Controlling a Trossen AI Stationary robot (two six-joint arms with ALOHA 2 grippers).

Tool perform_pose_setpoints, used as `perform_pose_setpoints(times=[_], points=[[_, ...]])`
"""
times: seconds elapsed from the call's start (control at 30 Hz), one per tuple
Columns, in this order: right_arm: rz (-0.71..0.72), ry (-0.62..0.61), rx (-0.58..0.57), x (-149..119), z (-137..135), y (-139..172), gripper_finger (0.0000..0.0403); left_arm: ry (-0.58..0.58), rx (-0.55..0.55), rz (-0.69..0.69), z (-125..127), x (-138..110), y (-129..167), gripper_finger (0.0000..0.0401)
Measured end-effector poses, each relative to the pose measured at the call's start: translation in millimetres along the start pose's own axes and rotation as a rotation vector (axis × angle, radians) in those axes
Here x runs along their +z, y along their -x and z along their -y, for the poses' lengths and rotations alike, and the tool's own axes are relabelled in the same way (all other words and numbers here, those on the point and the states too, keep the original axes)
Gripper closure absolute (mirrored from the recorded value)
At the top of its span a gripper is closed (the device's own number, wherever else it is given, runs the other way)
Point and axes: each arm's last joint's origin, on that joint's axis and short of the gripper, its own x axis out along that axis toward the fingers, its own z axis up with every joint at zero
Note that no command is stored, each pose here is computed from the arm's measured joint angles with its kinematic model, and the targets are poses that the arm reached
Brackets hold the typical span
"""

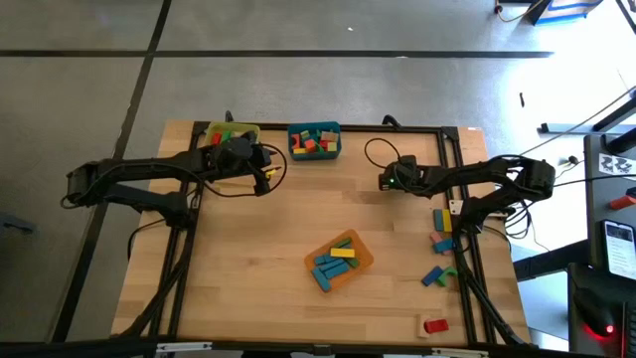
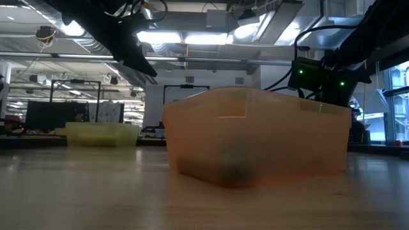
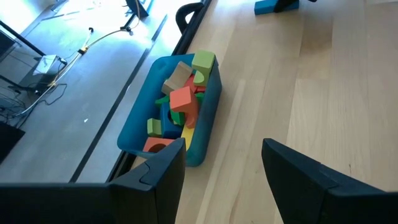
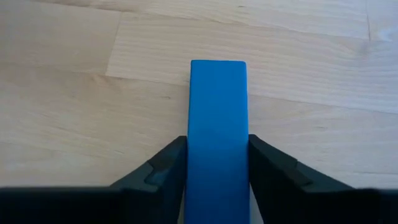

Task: Sort blocks by size
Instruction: Put the blue rectangular block into the orange bin

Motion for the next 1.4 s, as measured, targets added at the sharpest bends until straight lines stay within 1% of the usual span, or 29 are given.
perform_pose_setpoints(times=[0.1,0.3,0.43,0.57,0.63,0.8,0.9,1.07,1.2,1.4], points=[[-0.001,0.002,0.000,0,0,0,0.0237,-0.001,0.000,-0.001,0,0,0,0.0205],[-0.001,0.008,0.000,0,0,0,0.0269,-0.002,-0.002,-0.007,0,-1,0,0.0205],[0.004,0.011,-0.001,1,-1,1,0.0269,-0.002,-0.002,-0.007,0,-1,0,0.0205],[0.004,0.033,0.007,6,-6,3,0.0251,-0.003,-0.003,-0.009,0,-1,0,0.0205],[0.003,0.049,0.017,9,-10,5,0.0251,-0.003,-0.003,-0.009,0,-1,0,0.0205],[-0.019,0.061,0.089,17,-21,10,0.0269,-0.022,-0.003,-0.008,0,-1,0,0.0205],[-0.006,0.090,0.125,19,-29,15,0.0269,-0.026,-0.002,-0.008,0,-1,0,0.0205],[0.020,0.121,0.185,20,-46,28,0.0255,-0.025,-0.002,-0.007,0,-1,0,0.0205],[0.037,0.202,0.268,19,-64,44,0.0261,-0.025,-0.002,-0.008,0,-1,0,0.0205],[0.069,0.339,0.445,20,-98,80,0.0261,-0.025,-0.002,-0.007,0,-1,0,0.0205]])
